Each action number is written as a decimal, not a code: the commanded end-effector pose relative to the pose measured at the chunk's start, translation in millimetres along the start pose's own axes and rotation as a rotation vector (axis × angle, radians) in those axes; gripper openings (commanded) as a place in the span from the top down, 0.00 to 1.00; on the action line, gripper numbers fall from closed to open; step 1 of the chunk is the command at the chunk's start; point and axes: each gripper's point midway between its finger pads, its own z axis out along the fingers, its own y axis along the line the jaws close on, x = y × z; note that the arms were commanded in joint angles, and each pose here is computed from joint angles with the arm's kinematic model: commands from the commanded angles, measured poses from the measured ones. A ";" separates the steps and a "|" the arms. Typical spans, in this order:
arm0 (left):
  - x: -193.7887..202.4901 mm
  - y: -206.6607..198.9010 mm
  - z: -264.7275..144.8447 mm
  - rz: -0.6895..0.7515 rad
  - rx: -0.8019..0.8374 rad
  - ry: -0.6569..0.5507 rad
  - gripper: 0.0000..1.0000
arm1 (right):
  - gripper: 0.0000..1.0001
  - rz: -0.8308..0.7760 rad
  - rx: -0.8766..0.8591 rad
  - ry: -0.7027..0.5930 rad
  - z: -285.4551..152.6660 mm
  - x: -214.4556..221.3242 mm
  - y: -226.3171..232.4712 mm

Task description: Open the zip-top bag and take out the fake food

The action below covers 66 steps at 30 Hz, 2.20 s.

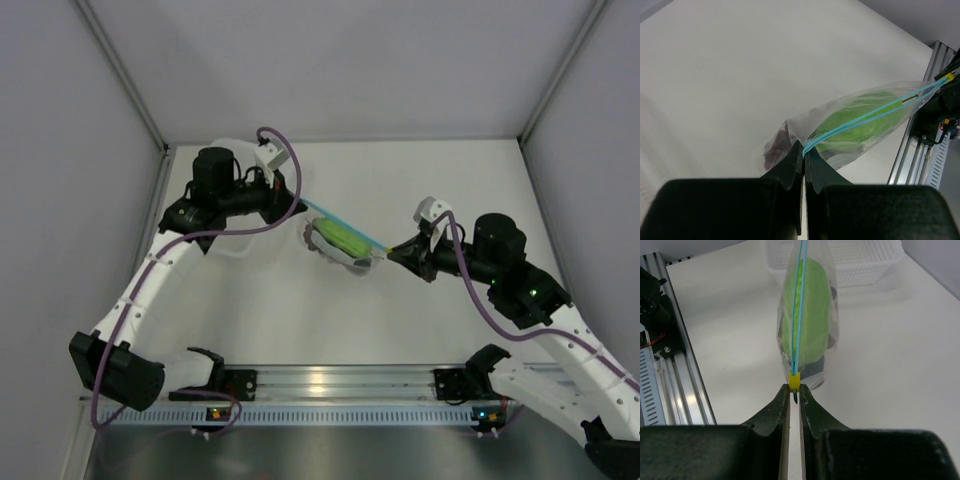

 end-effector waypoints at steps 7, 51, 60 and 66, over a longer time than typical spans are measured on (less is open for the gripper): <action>-24.8 -59.5 -15.0 0.204 0.315 -0.144 1.00 | 0.60 0.063 -0.128 -0.092 2.1 -22.0 21.4; -1.5 -84.5 8.7 0.151 0.456 -0.073 1.00 | 0.87 0.201 -0.023 -0.058 76.0 -31.3 6.6; -1.4 -87.4 6.9 0.154 0.471 -0.075 1.00 | 0.94 0.170 -0.030 -0.018 89.2 -22.6 10.4; 0.1 -81.0 10.8 0.147 0.438 -0.069 1.00 | 1.00 0.157 0.006 -0.032 84.1 -29.7 6.2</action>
